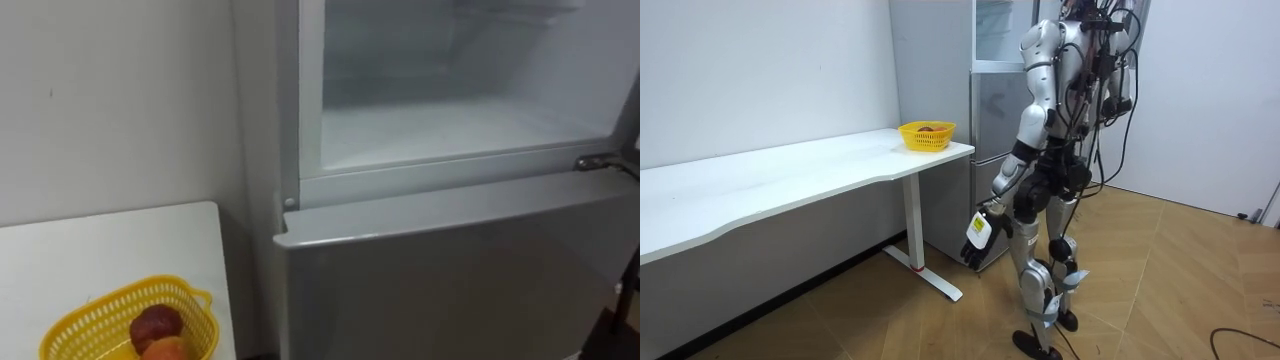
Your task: Retrieve from the upper fridge
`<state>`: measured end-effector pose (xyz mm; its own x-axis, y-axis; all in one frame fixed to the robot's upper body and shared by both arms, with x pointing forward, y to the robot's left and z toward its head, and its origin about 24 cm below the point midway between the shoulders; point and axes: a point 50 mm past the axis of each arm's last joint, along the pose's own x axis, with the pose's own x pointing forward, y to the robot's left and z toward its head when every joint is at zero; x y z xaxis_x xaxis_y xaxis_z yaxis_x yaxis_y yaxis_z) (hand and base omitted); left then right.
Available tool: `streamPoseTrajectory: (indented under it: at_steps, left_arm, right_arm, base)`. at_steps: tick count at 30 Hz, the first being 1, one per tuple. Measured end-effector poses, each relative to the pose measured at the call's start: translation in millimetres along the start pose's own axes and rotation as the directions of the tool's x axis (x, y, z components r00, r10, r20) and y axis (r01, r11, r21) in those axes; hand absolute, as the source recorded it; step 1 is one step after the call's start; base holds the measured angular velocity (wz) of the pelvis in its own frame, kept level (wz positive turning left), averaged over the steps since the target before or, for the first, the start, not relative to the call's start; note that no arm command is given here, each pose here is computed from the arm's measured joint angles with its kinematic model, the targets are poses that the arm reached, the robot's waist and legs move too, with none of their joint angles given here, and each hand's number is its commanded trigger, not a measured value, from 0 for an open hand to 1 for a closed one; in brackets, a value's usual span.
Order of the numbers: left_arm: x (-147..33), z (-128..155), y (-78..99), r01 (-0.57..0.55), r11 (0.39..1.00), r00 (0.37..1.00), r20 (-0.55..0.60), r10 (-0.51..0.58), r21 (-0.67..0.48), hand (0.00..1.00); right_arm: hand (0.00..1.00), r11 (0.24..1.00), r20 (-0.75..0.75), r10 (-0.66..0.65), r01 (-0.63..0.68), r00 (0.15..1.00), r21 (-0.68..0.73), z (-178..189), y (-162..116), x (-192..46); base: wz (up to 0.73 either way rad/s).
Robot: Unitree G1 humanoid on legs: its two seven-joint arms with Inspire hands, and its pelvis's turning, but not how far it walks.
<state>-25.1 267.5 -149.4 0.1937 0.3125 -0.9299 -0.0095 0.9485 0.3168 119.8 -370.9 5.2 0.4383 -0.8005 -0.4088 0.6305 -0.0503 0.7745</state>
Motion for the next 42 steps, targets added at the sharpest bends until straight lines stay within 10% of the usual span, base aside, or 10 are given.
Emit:
streamPoseTrajectory:
  at_steps: [25,42]
  left_arm:
    - [2.2,5,-0.6,0.000,1.000,1.000,-0.021,0.000,-0.002,0.00]
    - [2.0,-6,-5.0,0.018,1.000,0.997,-0.070,-0.018,0.006,0.00]
  right_arm:
    - [0.00,0.936,0.053,0.275,-0.280,0.960,0.212,12,70,3]
    - [0.00,0.682,0.079,0.725,-0.729,0.684,0.060,13,143,-42]
  base:
    - [-0.04]
    - [-0.04]
